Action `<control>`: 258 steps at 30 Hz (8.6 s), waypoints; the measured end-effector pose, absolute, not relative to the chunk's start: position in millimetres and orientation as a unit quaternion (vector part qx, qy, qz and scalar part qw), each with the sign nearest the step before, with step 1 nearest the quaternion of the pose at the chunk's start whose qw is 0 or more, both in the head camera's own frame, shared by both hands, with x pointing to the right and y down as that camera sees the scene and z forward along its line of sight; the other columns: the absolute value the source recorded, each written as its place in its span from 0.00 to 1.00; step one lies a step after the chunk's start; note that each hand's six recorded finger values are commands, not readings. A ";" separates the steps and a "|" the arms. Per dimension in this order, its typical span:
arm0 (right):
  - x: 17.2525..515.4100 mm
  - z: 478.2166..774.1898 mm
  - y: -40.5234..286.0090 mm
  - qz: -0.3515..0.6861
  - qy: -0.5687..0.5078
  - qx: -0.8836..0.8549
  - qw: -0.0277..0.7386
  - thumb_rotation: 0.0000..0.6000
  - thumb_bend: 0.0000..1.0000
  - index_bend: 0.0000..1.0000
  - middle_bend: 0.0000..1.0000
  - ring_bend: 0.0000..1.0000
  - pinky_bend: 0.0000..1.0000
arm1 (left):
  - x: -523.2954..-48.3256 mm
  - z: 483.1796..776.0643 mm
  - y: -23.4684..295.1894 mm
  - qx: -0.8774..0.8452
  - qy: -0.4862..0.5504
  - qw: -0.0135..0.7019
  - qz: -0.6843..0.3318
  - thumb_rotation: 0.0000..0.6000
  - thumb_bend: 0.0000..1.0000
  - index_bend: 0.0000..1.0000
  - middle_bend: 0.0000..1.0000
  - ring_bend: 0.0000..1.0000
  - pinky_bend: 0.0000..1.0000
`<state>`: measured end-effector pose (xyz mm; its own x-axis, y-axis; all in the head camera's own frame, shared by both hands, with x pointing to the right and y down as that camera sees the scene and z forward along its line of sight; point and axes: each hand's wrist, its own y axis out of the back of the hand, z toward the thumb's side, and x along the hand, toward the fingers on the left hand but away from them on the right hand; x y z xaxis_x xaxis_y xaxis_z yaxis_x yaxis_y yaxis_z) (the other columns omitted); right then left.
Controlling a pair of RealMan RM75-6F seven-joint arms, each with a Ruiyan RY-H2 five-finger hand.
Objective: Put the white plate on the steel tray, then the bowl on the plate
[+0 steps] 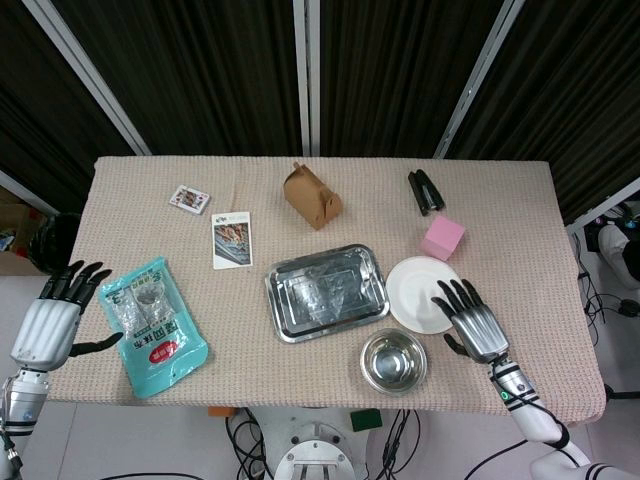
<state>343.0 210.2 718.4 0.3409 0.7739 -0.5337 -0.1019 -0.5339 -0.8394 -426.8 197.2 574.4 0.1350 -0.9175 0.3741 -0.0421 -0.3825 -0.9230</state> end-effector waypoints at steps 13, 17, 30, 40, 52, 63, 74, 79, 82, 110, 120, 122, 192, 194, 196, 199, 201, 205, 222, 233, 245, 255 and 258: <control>339.9 723.6 212.7 0.522 -0.234 -0.706 0.417 1.00 0.29 0.25 0.00 0.00 0.00 | -426.9 578.5 195.1 -0.637 0.371 0.404 -0.541 0.79 0.02 0.16 0.12 0.07 0.14; 334.9 726.4 211.7 0.518 -0.233 -0.707 0.421 1.00 0.31 0.27 0.01 0.00 0.00 | -428.2 578.4 194.5 -0.637 0.371 0.404 -0.541 0.79 0.02 0.16 0.12 0.07 0.14; 317.0 738.9 201.6 0.510 -0.227 -0.704 0.439 1.00 0.33 0.28 0.02 0.00 0.00 | -435.6 581.5 195.6 -0.636 0.376 0.395 -0.546 0.88 0.02 0.16 0.13 0.07 0.14; 309.3 739.6 197.6 0.494 -0.246 -0.703 0.448 1.00 0.39 0.47 0.05 0.00 0.00 | -438.0 583.0 197.0 -0.635 0.378 0.392 -0.548 0.94 0.02 0.16 0.13 0.07 0.14; 312.2 728.5 194.1 0.457 -0.295 -0.694 0.472 1.00 0.48 0.77 0.07 0.00 0.00 | -435.8 584.1 198.8 -0.637 0.376 0.392 -0.547 0.96 0.02 0.16 0.13 0.07 0.14; 311.5 705.6 183.4 0.410 -0.344 -0.674 0.510 1.00 0.50 0.85 0.10 0.00 0.00 | -434.6 583.6 198.4 -0.637 0.377 0.392 -0.546 1.00 0.02 0.17 0.13 0.07 0.14; 282.2 669.2 166.3 0.325 -0.374 -0.673 0.550 1.00 0.50 0.85 0.11 0.00 0.00 | -437.6 582.9 198.3 -0.636 0.379 0.392 -0.547 1.00 0.02 0.17 0.13 0.07 0.14; 251.9 659.8 150.5 0.286 -0.370 -0.681 0.563 1.00 0.50 0.86 0.12 0.00 0.00 | -439.9 582.3 198.7 -0.634 0.381 0.391 -0.548 1.00 0.02 0.17 0.13 0.07 0.14; 228.8 663.9 141.1 0.274 -0.355 -0.692 0.566 1.00 0.50 0.86 0.12 0.00 0.00 | -441.0 582.5 199.3 -0.633 0.382 0.390 -0.549 1.00 0.02 0.17 0.13 0.07 0.14; 131.5 716.6 141.4 0.272 -0.303 -0.766 0.498 1.00 0.48 0.87 0.11 0.00 0.00 | -448.9 582.4 198.9 -0.626 0.383 0.383 -0.561 1.00 0.02 0.17 0.13 0.07 0.14; 132.0 724.1 147.3 0.292 -0.289 -0.772 0.485 1.00 0.47 0.75 0.10 0.00 0.00 | -448.9 580.6 198.8 -0.625 0.381 0.386 -0.561 1.00 0.02 0.17 0.13 0.07 0.14; 132.2 724.1 148.1 0.293 -0.290 -0.774 0.480 1.00 0.43 0.66 0.10 0.00 0.00 | -448.8 580.4 199.1 -0.625 0.381 0.386 -0.561 1.00 0.02 0.17 0.13 0.07 0.14; 275.6 640.7 230.5 0.390 -0.033 -0.800 0.455 1.00 0.18 0.31 0.03 0.00 0.00 | -437.0 577.0 203.9 -0.635 0.390 0.389 -0.541 1.00 0.02 0.17 0.13 0.07 0.13; 272.4 644.1 233.6 0.386 -0.031 -0.801 0.457 1.00 0.18 0.35 0.03 0.00 0.00 | -438.9 575.5 204.7 -0.633 0.392 0.390 -0.542 1.00 0.02 0.17 0.13 0.07 0.13; 269.6 647.8 236.7 0.381 -0.028 -0.800 0.463 1.00 0.19 0.37 0.04 0.00 0.00 | -440.3 575.1 205.2 -0.631 0.392 0.389 -0.545 1.00 0.02 0.17 0.13 0.07 0.13; 266.1 651.5 241.3 0.376 -0.020 -0.797 0.472 1.00 0.20 0.39 0.04 0.00 0.00 | -441.8 575.4 205.8 -0.631 0.393 0.386 -0.547 1.00 0.02 0.17 0.13 0.07 0.13; 264.8 653.9 243.4 0.375 -0.014 -0.793 0.480 1.00 0.20 0.40 0.04 0.00 0.00 | -442.4 576.3 206.1 -0.631 0.392 0.384 -0.548 1.00 0.02 0.17 0.13 0.07 0.13; 262.1 658.9 245.1 0.371 -0.009 -0.785 0.497 1.00 0.21 0.41 0.05 0.00 0.00 | -443.1 577.7 206.1 -0.632 0.392 0.384 -0.548 1.00 0.02 0.17 0.13 0.07 0.13; 251.4 672.9 247.4 0.341 -0.016 -0.773 0.534 1.00 0.44 0.69 0.12 0.00 0.00 | -448.3 573.2 205.4 -0.622 0.400 0.387 -0.550 1.00 0.02 0.18 0.13 0.07 0.13; 246.7 653.9 228.7 0.320 -0.068 -0.766 0.553 1.00 0.48 0.76 0.12 0.00 0.00 | -450.6 572.9 205.5 -0.621 0.402 0.385 -0.552 1.00 0.02 0.18 0.13 0.07 0.13; 195.4 665.3 153.4 0.326 -0.109 -0.755 0.558 1.00 0.48 0.77 0.12 0.00 0.00 | -453.9 574.4 206.0 -0.618 0.401 0.384 -0.557 1.00 0.02 0.18 0.13 0.07 0.13; 142.6 708.9 119.1 0.347 -0.079 -0.755 0.551 1.00 0.48 0.77 0.12 0.00 0.00 | -467.1 578.2 206.0 -0.609 0.407 0.372 -0.570 1.00 0.02 0.18 0.13 0.07 0.13; 135.1 714.5 117.4 0.348 -0.079 -0.755 0.551 1.00 0.48 0.77 0.12 0.00 0.00 | -467.4 579.1 205.4 -0.610 0.408 0.371 -0.569 1.00 0.02 0.18 0.13 0.07 0.13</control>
<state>135.1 117.4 714.5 0.7459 0.5024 -0.4373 -0.2636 -0.3803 -0.8865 -467.4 205.4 579.1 0.0191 -0.9199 0.3917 -0.0757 -0.3920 -0.9169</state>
